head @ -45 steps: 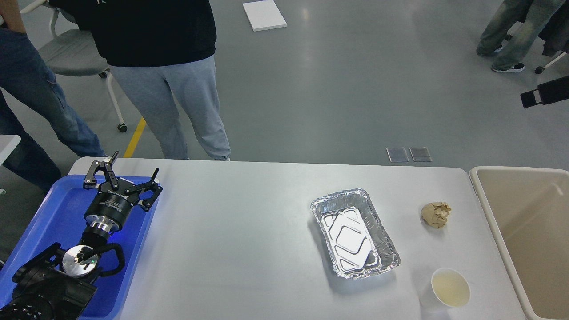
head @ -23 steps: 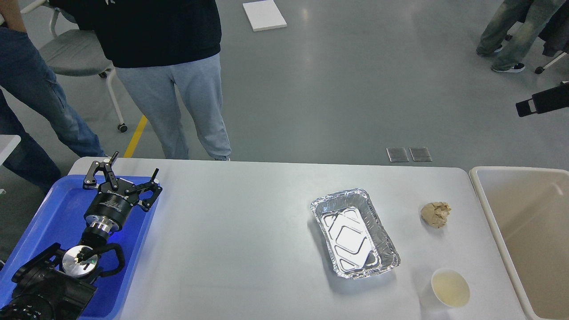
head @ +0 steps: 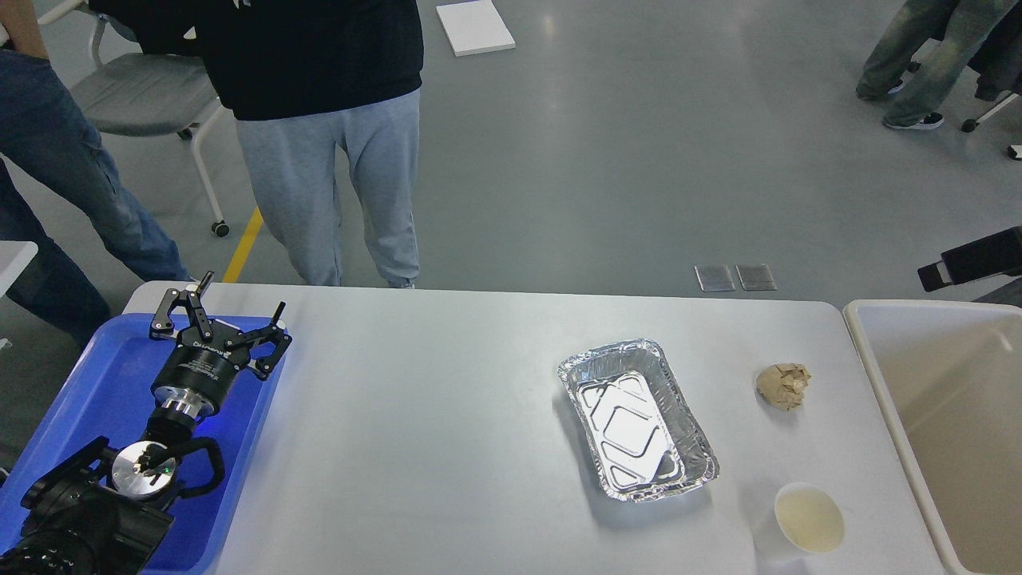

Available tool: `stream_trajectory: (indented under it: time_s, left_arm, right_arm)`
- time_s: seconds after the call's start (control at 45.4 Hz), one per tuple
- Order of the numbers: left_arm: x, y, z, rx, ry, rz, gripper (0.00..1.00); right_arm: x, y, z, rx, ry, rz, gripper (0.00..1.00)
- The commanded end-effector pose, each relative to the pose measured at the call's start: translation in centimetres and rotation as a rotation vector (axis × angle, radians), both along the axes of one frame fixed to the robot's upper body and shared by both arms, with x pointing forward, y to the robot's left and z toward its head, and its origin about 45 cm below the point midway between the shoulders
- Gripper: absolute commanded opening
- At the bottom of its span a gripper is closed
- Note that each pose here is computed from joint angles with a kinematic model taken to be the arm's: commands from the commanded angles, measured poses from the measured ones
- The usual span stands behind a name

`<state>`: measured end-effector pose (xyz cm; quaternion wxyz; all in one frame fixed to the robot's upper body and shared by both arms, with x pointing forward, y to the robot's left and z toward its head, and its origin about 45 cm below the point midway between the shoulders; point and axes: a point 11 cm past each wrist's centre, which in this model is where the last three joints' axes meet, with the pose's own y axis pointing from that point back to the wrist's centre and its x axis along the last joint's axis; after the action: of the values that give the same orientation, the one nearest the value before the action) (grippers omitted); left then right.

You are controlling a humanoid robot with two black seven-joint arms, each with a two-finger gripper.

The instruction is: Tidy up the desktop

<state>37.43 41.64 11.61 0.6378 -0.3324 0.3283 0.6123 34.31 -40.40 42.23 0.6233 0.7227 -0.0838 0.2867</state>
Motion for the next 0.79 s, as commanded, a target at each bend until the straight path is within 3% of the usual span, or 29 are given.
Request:
stream_trajectory:
  time_s: [0.0,0.771]
  left_arm:
    - [0.0,0.0,0.0,0.0,0.0,0.0,1.0]
    - [0.0,0.0,0.0,0.0,0.001,-0.001,1.0]
  right_arm:
    - [-0.7,-1.5,-0.9,0.028,0.013,-0.048,1.0]
    - [-0.8,-3.2,-0.5,0.219,-0.001,-0.184,1.0]
